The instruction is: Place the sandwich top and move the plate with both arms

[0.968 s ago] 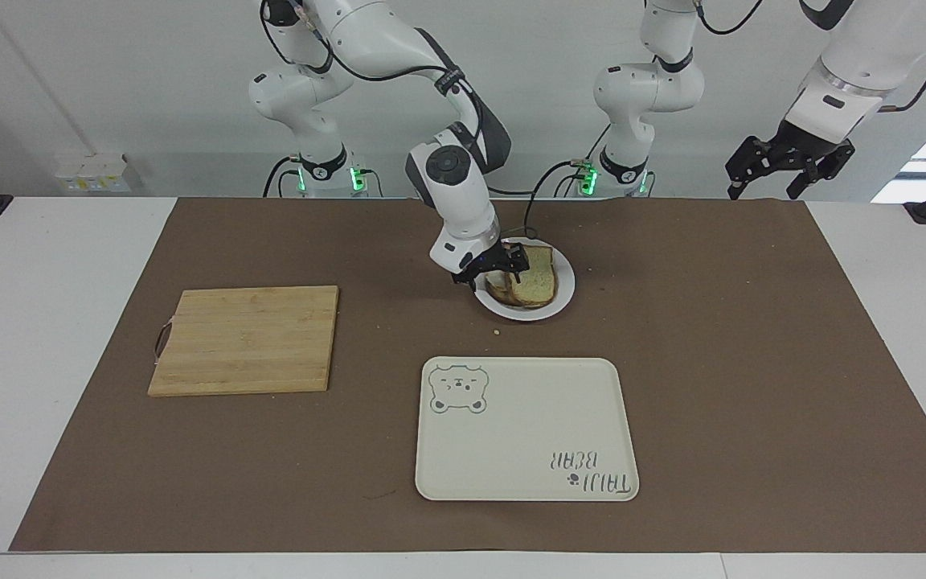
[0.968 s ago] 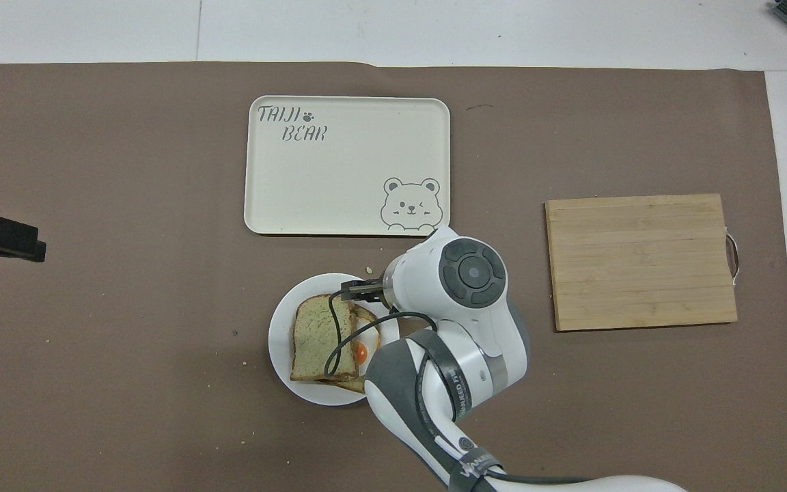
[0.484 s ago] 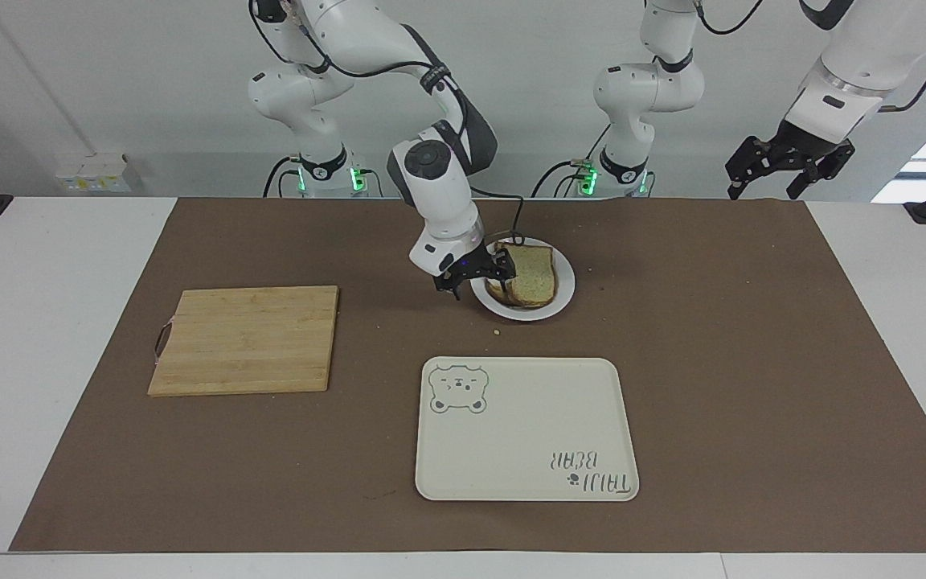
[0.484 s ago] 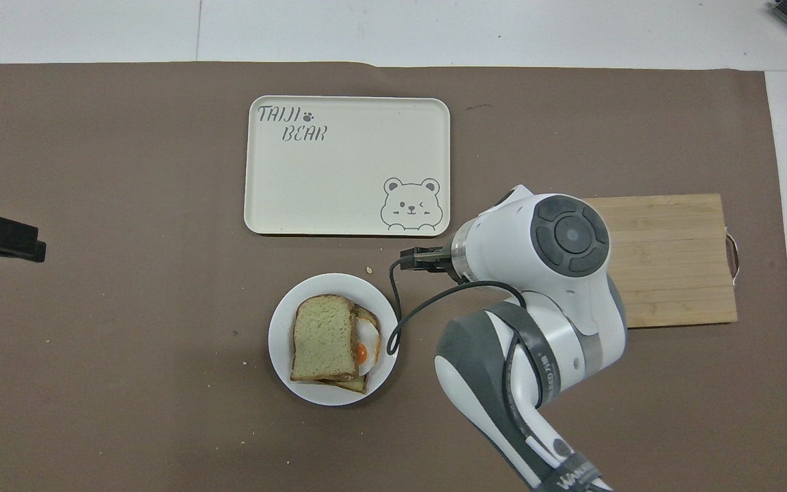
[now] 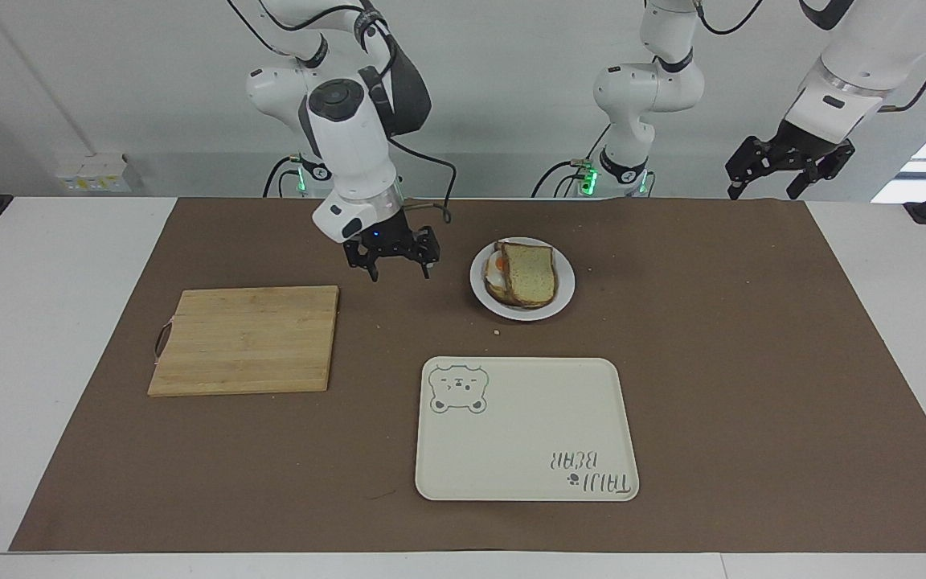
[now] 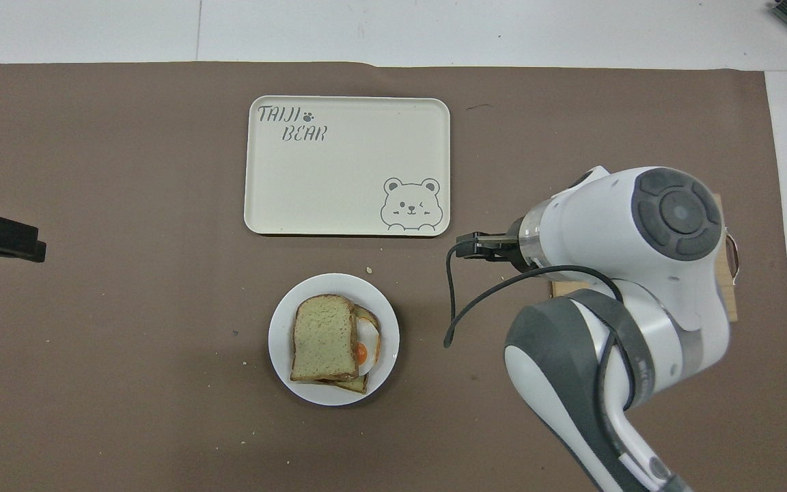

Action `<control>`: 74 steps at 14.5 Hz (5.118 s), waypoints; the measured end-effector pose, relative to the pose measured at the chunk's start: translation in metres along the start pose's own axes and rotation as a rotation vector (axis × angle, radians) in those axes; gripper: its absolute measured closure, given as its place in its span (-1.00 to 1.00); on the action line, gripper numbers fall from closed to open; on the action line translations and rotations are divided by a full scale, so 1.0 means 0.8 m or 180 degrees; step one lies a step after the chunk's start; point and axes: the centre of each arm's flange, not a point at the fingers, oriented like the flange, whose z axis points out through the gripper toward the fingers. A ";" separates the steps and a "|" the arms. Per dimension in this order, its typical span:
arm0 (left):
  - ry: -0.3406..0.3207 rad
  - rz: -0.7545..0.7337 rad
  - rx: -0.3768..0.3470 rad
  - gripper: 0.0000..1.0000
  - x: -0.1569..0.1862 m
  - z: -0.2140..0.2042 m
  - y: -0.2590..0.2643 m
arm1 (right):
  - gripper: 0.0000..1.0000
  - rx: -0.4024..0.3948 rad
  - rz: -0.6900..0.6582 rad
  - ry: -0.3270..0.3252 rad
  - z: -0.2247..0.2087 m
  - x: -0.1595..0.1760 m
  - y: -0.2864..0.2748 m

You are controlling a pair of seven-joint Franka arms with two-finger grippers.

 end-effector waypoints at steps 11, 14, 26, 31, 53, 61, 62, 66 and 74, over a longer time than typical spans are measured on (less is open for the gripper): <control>-0.0001 0.0020 -0.0049 -1.00 0.000 0.000 0.005 | -1.00 -0.0241 0.0065 -0.0292 -0.114 0.002 0.158; 0.0040 0.0040 -0.0276 -1.00 0.004 0.005 0.017 | -1.00 -0.0284 0.0130 -0.0300 -0.128 0.001 0.195; 0.0128 0.0114 -0.1314 -1.00 0.035 0.154 0.051 | -1.00 -0.0416 0.0070 0.0195 -0.235 0.013 0.249; 0.0025 0.0265 -0.1819 -1.00 0.026 0.283 0.071 | -1.00 -0.0419 0.0199 0.0115 -0.290 -0.004 0.270; -0.0217 0.0240 -0.2535 0.89 -0.091 0.478 0.132 | -1.00 -0.0433 0.0049 -0.0080 -0.263 0.007 0.239; -0.0168 0.0100 -0.2858 0.90 -0.049 0.448 0.106 | -1.00 -0.0433 0.0050 -0.0080 -0.263 0.007 0.239; -0.0155 0.0081 -0.2910 0.90 -0.035 0.440 0.100 | -1.00 -0.0434 0.0050 -0.0081 -0.263 0.007 0.239; -0.0115 -0.0036 -0.3023 0.90 0.028 0.409 0.101 | -1.00 -0.0434 0.0050 -0.0083 -0.263 0.007 0.239; -0.0088 -0.0554 -0.3123 0.90 0.159 0.361 0.121 | -1.00 -0.0434 0.0050 -0.0085 -0.262 0.007 0.239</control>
